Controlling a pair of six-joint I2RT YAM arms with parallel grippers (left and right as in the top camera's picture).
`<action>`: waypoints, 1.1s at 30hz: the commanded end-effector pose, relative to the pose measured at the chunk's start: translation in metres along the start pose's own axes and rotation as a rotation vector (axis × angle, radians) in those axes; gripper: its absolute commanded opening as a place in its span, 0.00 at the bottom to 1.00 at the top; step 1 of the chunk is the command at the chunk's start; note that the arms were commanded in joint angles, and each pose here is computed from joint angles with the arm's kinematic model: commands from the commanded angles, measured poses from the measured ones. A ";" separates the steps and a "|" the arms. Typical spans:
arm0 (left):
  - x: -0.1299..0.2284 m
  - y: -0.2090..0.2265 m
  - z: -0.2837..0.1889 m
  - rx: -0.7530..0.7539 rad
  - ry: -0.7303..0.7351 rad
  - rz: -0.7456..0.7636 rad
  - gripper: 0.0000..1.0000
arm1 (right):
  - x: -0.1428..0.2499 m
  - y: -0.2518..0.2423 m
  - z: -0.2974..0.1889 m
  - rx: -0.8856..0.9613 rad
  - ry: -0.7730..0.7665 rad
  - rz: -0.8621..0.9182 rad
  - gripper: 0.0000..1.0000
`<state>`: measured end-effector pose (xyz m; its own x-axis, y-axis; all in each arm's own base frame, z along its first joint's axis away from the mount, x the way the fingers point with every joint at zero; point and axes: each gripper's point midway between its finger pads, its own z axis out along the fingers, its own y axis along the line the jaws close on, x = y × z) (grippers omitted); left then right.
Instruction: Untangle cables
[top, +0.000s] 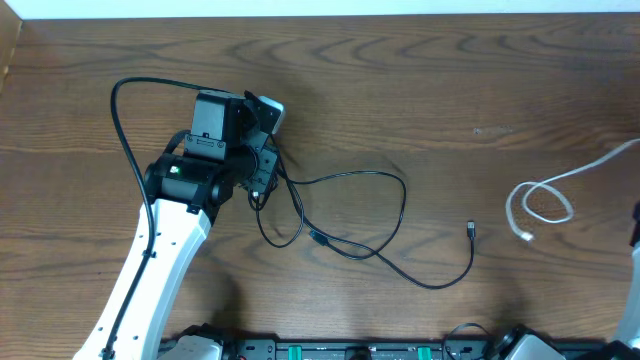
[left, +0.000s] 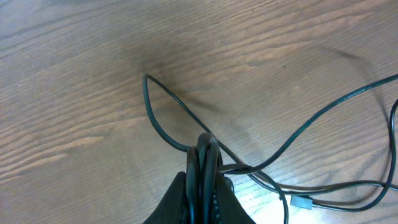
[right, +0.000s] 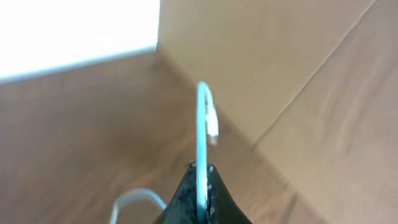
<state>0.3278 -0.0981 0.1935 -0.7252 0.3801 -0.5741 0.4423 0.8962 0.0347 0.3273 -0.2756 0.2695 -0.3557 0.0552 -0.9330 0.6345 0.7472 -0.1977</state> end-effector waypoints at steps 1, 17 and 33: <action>-0.008 0.003 -0.005 -0.016 -0.019 0.011 0.08 | -0.031 -0.004 -0.007 -0.048 -0.127 0.041 0.01; -0.009 0.003 -0.005 -0.013 -0.026 -0.011 0.08 | 0.026 0.020 0.011 -0.164 0.075 0.039 0.78; -0.011 -0.002 -0.005 0.014 -0.036 -0.063 0.08 | 0.055 0.123 -0.044 -0.803 0.233 0.192 0.99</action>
<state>0.3294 -0.0988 0.1948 -0.7349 0.3478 -0.5822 0.4178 0.9084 0.0153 0.3462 -0.1995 0.1917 -0.5000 0.2791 -0.8198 0.2874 0.9465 0.1470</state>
